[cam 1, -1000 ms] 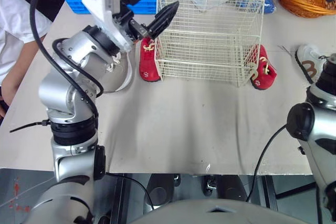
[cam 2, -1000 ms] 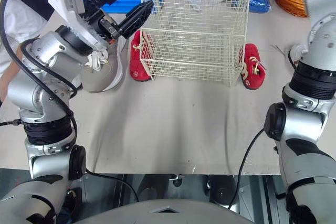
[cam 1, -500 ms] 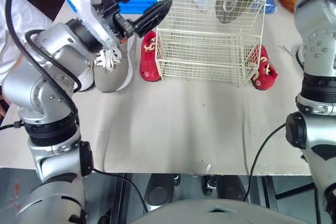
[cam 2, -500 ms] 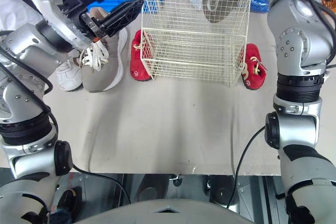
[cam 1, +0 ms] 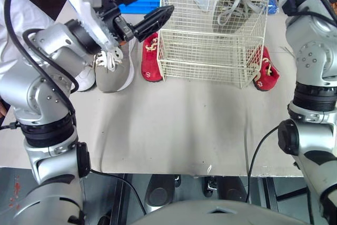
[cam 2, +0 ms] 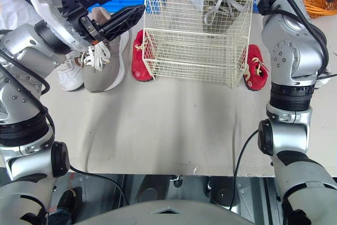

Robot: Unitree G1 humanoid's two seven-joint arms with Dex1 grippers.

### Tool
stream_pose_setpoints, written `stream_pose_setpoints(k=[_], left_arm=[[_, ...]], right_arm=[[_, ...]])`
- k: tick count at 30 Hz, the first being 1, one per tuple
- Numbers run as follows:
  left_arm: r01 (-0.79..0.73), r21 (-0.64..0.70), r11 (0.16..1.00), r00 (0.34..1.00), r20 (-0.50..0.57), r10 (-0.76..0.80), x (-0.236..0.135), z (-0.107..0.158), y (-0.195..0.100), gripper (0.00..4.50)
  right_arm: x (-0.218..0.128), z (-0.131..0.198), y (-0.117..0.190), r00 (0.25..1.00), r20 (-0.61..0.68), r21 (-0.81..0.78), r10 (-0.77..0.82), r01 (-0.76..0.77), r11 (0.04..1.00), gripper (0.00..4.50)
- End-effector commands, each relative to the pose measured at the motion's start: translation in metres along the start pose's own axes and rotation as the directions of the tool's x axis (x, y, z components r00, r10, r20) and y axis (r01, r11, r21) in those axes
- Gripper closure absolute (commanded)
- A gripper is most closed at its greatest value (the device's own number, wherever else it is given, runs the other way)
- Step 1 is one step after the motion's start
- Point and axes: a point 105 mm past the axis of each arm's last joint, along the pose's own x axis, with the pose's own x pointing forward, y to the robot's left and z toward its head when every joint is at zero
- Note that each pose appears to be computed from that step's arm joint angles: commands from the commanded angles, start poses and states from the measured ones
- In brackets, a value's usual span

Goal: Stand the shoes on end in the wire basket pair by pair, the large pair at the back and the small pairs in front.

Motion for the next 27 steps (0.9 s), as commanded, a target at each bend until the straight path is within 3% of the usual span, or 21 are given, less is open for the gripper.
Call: stream_pose_setpoints(k=[1, 10, 14, 19, 27], left_arm=[[0.059, 0.06, 0.996, 0.994, 0.088, -0.064, 0.002, 0.02, -0.014, 0.09], [0.085, 0.063, 0.994, 0.987, 0.13, -0.093, 0.002, 0.022, -0.019, 0.09], [0.083, 0.064, 0.994, 0.987, 0.13, -0.091, 0.001, 0.021, -0.018, 0.0], [0.072, 0.065, 0.995, 0.989, 0.124, -0.079, -0.001, 0.018, -0.015, 0.0], [0.059, 0.063, 0.996, 0.991, 0.116, -0.066, -0.005, 0.013, -0.011, 0.0]], right_arm=[[-0.004, -0.016, -0.013, 0.996, -0.068, -0.008, -0.061, 0.06, 0.998, 4.5], [-0.007, -0.03, -0.012, 0.991, -0.123, -0.004, -0.06, 0.06, 0.998, 4.5], [-0.006, -0.025, -0.014, 0.992, -0.107, -0.025, -0.06, 0.058, 0.998, 2.82], [-0.006, -0.004, -0.011, 0.999, -0.041, -0.089, -0.021, 0.017, 0.996, 0.31], [-0.017, 0.018, -0.008, 0.997, -0.031, -0.187, 0.074, -0.078, 0.979, 0.31]])
